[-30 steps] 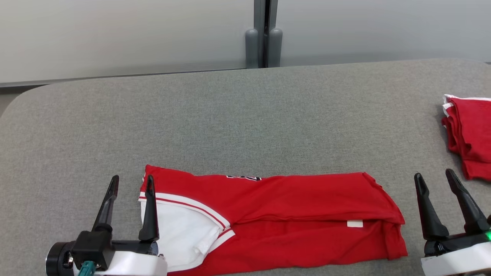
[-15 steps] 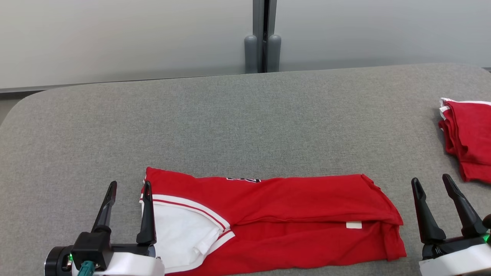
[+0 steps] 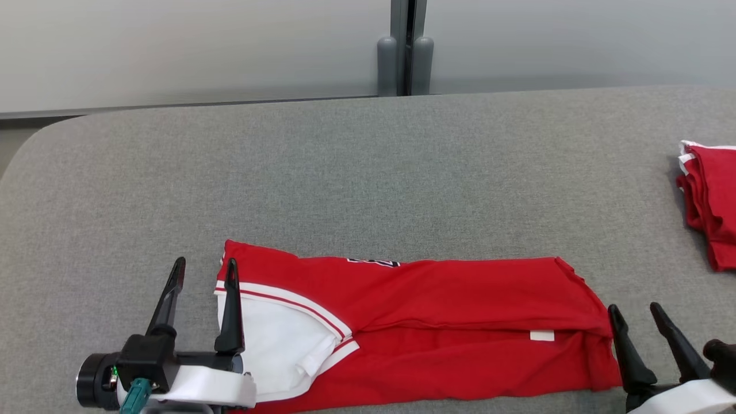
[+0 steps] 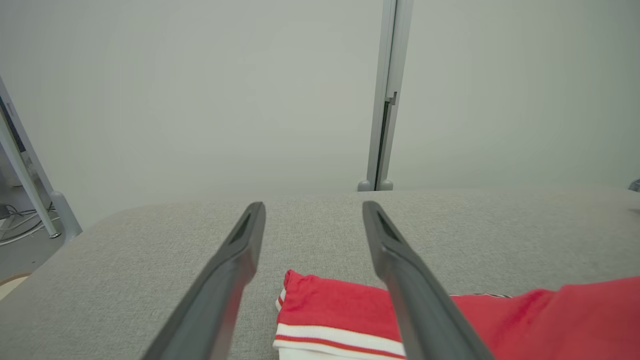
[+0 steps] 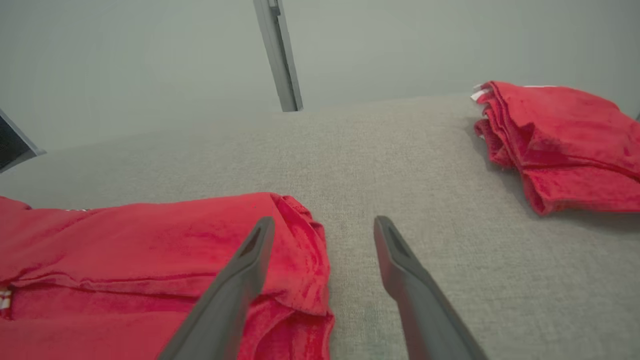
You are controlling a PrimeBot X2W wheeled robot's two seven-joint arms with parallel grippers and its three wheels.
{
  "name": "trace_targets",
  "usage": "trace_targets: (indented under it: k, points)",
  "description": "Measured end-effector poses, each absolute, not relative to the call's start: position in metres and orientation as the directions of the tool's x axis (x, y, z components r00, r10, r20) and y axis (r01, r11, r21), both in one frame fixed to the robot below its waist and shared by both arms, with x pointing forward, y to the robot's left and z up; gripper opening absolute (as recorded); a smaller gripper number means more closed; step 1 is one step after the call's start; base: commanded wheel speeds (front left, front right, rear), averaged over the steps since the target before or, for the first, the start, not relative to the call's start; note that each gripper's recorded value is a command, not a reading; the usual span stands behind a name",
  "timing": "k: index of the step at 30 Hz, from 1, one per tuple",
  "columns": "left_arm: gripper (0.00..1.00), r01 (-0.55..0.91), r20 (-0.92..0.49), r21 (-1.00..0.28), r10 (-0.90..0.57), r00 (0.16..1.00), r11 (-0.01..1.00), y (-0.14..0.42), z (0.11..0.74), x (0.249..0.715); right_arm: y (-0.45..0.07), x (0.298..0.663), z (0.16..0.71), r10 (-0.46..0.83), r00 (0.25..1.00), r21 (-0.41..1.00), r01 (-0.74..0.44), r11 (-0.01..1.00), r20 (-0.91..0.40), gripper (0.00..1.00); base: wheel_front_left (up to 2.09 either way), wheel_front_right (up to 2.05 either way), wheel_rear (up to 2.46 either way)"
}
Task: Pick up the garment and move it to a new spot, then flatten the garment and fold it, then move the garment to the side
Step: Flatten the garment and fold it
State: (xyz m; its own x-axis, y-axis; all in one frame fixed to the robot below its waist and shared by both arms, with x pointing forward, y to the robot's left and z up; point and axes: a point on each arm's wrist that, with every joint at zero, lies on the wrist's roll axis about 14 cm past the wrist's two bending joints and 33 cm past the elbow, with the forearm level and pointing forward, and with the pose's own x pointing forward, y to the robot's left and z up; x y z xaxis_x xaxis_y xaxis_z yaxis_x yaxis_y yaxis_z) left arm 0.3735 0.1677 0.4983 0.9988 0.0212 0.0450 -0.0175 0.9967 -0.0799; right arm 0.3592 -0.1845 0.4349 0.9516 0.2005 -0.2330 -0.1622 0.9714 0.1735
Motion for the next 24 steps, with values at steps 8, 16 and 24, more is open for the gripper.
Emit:
trace_targets:
  k: [8, 16, 24]
  points:
    - [1.0, -0.03, 0.024, -0.091, 0.032, 0.999, 0.995, 0.167, 0.488, 0.392, -0.164, 0.358, 0.368, 0.252, 0.867, 0.256, -0.151, 0.955, -0.429, 1.0, 0.0, 0.0, 0.0]
    - [1.0, -0.051, -0.007, -0.087, 0.051, 0.999, 0.995, 0.173, 0.476, 0.4, -0.145, 0.359, 0.344, 0.3, 0.835, 0.303, -0.17, 0.938, -0.462, 0.01, 0.0, 0.0, 0.0]
    - [1.0, -0.063, 0.001, -0.088, 0.064, 0.998, 0.994, 0.177, 0.477, 0.405, -0.142, 0.362, 0.346, 0.302, 0.848, 0.353, -0.148, 0.924, -0.436, 0.0, 0.0, 0.0, 0.0]
